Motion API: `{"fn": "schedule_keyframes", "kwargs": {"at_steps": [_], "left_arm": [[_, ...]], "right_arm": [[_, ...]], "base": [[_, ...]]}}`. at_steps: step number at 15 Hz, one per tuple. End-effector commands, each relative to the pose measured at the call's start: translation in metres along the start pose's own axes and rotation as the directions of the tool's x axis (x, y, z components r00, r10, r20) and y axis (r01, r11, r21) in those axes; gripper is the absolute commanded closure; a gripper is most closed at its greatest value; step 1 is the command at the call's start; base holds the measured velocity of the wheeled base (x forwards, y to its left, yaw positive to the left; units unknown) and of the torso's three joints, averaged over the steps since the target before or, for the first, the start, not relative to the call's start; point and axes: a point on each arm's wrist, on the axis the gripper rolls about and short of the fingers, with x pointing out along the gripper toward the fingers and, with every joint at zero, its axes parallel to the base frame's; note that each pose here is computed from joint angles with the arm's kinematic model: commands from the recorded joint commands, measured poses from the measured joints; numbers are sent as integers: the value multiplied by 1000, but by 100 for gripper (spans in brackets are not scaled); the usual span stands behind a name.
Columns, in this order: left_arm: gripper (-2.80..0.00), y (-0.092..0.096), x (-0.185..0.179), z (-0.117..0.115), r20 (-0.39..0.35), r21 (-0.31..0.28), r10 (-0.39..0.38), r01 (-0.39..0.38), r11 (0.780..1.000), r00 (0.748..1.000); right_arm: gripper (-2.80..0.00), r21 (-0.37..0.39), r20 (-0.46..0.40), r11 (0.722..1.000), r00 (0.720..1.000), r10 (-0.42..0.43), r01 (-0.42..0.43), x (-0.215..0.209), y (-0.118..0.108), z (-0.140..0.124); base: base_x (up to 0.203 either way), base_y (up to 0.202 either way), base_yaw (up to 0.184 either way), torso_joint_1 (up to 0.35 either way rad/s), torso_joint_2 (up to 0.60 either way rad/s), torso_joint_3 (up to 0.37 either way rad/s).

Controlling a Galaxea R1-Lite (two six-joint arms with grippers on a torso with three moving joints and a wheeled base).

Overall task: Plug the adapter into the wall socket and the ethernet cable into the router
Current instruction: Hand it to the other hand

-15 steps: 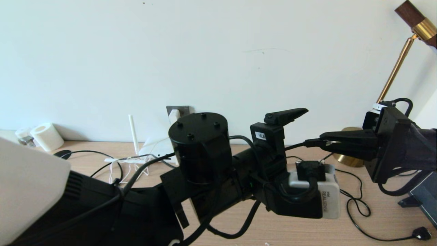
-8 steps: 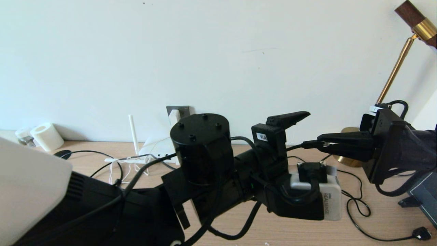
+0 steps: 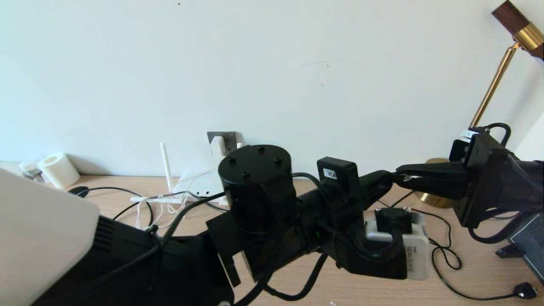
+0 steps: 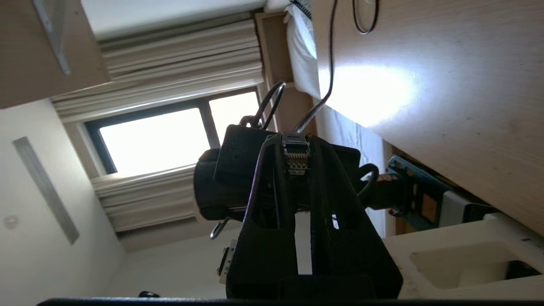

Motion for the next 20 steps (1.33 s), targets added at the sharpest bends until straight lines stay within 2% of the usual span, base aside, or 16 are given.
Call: {"fn": "schedule_keyframes", "kwargs": {"at_steps": [1,8,9,13,14,15,16,17,18,19,20], "left_arm": [[0,-6,3,0,5,3,-4,4,1000,1000],[0,-7,4,2,11,3,-1,1,1000,1000],[0,-7,3,2,10,1,-2,2,1000,1000],[0,3,-13,2,-4,-15,5,-5,1000,1000],[0,8,-22,1,-27,-45,13,-14,999,1000],[0,16,-32,0,-64,-99,31,-37,994,997],[0,21,-41,-1,-108,-203,42,-63,977,993],[0,26,-51,-4,-158,-331,44,-95,939,986],[0,32,-59,-11,-218,-458,48,-146,877,975],[0,37,-66,-22,-293,-565,57,-221,795,954],[0,42,-71,-34,-385,-642,74,-324,695,920]], "right_arm": [[0,6,-21,1000,1000,3,-3,1,0,-4],[0,4,-35,1000,999,1,-1,3,0,-8],[-280,3,-34,1000,999,3,-3,3,1,-8],[-280,-29,-22,999,1000,15,-16,-1,5,-13],[-280,-41,-9,999,1000,19,-19,-3,7,-15],[-280,-55,27,998,999,21,-19,-6,10,-18],[-280,-78,64,997,998,23,-18,-10,11,-22],[-280,-133,111,991,994,23,-8,-14,11,-28],[-280,-202,158,979,987,24,8,-19,11,-35],[-280,-264,199,964,980,27,27,-25,10,-42],[-280,-317,234,947,972,32,46,-31,8,-51]], "base": [[0,0,0,0,0,0],[0,0,0,0,0,0],[0,0,0,0,0,0],[0,0,0,0,0,0],[0,0,0,0,0,0],[0,0,0,0,0,0],[0,0,0,0,0,0],[0,0,0,0,0,0],[0,0,0,0,0,0],[0,0,0,0,0,0],[0,0,0,0,0,0]]}}
